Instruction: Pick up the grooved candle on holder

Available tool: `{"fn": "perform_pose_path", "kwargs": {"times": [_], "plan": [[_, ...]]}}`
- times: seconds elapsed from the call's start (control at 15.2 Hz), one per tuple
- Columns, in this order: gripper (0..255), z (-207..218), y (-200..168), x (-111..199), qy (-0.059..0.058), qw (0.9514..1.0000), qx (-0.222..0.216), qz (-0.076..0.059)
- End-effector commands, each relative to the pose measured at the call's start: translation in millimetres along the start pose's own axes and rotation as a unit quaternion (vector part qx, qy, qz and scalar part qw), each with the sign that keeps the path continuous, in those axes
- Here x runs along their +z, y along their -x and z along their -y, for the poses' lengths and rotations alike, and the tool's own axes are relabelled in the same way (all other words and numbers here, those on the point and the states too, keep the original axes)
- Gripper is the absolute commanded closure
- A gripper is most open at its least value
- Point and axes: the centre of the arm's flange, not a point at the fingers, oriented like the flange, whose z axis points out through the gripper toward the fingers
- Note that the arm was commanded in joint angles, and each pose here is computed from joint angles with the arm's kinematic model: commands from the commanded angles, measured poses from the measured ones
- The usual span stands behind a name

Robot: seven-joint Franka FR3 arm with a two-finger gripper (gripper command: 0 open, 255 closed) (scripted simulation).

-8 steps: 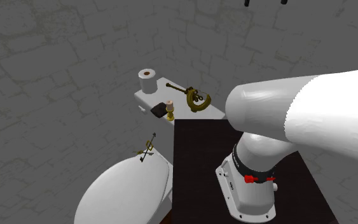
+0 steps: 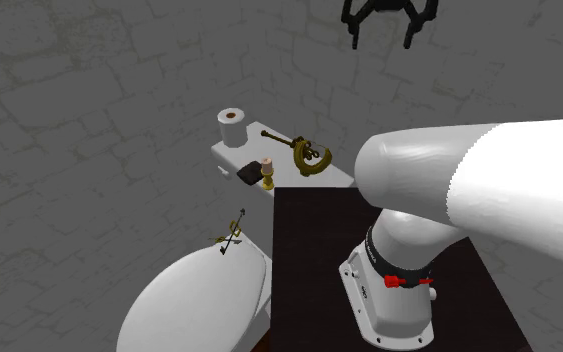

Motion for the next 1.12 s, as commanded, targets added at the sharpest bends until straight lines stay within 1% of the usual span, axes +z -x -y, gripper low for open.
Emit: {"fn": "perform_pose_path", "kwargs": {"times": [0.0, 0.53, 1.06], "plan": [[0, 15.2, 1.5, 22.7, -0.002, 0.9999, 0.010, -0.001], [0, 78.6, 7.9, 105.3, -0.009, 0.9989, 0.046, -0.005], [0, 143.4, 9.1, 187.1, -0.016, 0.9964, 0.083, -0.008]]}}
